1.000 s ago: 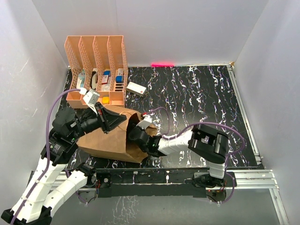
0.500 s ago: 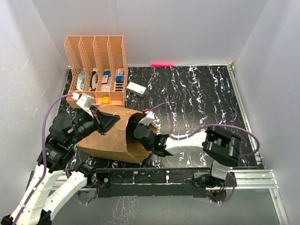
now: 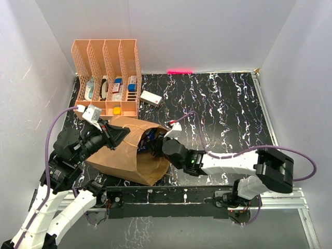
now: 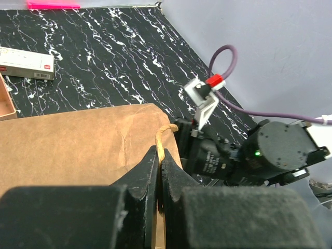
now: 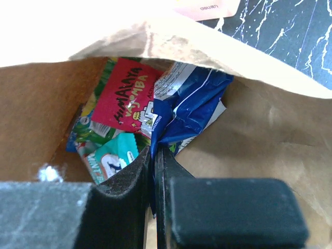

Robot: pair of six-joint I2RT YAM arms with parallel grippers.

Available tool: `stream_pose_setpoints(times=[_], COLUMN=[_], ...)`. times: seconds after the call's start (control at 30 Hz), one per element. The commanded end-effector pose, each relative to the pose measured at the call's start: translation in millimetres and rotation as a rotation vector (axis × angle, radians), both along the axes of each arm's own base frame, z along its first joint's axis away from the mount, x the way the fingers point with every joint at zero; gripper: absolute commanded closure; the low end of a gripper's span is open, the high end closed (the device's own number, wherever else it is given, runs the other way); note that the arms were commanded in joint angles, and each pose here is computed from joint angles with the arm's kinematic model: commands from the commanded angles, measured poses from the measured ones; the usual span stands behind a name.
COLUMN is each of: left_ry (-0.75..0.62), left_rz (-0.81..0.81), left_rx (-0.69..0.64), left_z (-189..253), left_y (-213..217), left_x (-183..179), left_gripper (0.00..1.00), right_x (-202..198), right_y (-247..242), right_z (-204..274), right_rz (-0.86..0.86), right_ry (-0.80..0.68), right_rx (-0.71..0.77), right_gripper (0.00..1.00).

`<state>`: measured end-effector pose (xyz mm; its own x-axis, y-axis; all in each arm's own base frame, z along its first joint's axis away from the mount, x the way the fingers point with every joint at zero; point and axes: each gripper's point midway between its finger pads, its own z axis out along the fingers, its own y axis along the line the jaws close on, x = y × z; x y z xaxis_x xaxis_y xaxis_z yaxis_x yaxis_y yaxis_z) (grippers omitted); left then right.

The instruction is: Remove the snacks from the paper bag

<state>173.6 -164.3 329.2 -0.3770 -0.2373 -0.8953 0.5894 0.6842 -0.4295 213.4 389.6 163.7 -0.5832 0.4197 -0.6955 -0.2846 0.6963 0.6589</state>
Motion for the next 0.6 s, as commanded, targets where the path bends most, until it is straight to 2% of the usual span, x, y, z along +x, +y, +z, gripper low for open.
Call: stream_pose_setpoints(times=[0.0, 0.33, 0.57], left_ry=[-0.012, -0.001, 0.002], left_rz=[0.031, 0.093, 0.100], left_rx=[0.010, 0.022, 0.016], left_z=[1.0, -2.6, -4.8], left_y=[4.2, 12.4, 11.2], left_x=[3.9, 10.8, 14.5], left_gripper=[1.00, 1.00, 1.00], right_x=[-4.5, -44.0, -54.3], right_y=[-11.7, -44.5, -92.8], right_z=[44.0, 75.6, 111.0], right_rz=[0.028, 0.240, 0.228], right_ry=[-0.087, -0.191, -0.257], right_rx=[0.055, -0.016, -0.072], right_gripper=[0.92, 0.92, 0.92])
